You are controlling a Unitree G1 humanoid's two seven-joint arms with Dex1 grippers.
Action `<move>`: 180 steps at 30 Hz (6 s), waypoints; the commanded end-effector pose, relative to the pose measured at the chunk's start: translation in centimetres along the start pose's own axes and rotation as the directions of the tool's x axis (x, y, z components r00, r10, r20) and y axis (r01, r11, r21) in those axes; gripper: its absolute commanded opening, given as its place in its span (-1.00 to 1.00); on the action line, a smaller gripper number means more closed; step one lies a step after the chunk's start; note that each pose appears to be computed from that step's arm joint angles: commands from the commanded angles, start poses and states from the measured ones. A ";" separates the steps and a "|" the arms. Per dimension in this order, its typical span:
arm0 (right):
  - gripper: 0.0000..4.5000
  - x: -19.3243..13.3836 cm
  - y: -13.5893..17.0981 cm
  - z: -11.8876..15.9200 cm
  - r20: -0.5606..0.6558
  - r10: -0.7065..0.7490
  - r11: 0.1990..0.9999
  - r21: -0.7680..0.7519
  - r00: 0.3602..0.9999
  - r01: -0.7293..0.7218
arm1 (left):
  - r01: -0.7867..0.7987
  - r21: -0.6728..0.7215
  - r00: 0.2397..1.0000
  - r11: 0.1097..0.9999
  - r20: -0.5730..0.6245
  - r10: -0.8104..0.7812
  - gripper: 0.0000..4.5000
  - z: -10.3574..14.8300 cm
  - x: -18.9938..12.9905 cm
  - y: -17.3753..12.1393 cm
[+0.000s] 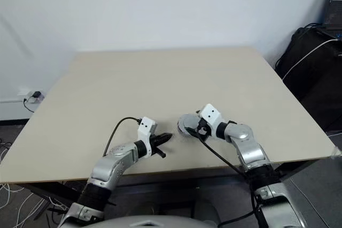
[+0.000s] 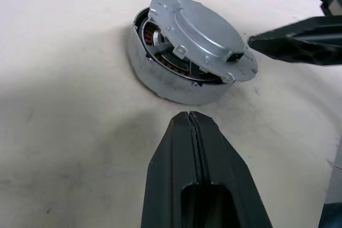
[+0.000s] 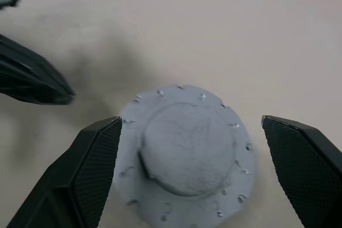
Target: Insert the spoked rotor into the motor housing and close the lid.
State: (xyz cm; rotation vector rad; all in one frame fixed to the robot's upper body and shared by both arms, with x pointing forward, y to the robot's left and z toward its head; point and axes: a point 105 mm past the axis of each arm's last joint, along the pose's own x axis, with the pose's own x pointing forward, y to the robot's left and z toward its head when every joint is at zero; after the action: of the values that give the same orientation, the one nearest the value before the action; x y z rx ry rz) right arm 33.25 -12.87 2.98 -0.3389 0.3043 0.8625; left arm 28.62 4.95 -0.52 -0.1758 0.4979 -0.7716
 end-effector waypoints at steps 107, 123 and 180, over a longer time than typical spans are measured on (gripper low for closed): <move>0.41 3.5 0.6 -3.8 -0.269 -0.152 0.961 0.182 0.951 0.206 | -0.065 0.048 0.983 0.997 0.176 0.056 -1.00 4.3 0.6 0.9; 0.41 3.3 0.7 -3.5 -0.261 -0.160 0.960 0.185 0.952 0.212 | 0.013 -0.041 1.000 0.999 0.018 -0.012 -1.00 5.6 5.7 2.0; 0.99 -2.5 -1.5 -2.3 -0.159 -0.324 0.743 0.567 0.933 0.355 | 0.077 -0.083 0.987 0.994 -0.135 -0.088 -1.00 3.0 6.8 0.8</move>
State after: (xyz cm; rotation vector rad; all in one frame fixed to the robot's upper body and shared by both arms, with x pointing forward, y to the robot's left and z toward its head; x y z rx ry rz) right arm 31.78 -16.20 1.66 0.1150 0.5375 0.3985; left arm 34.93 0.88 -0.77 -0.2308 0.6574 -0.8330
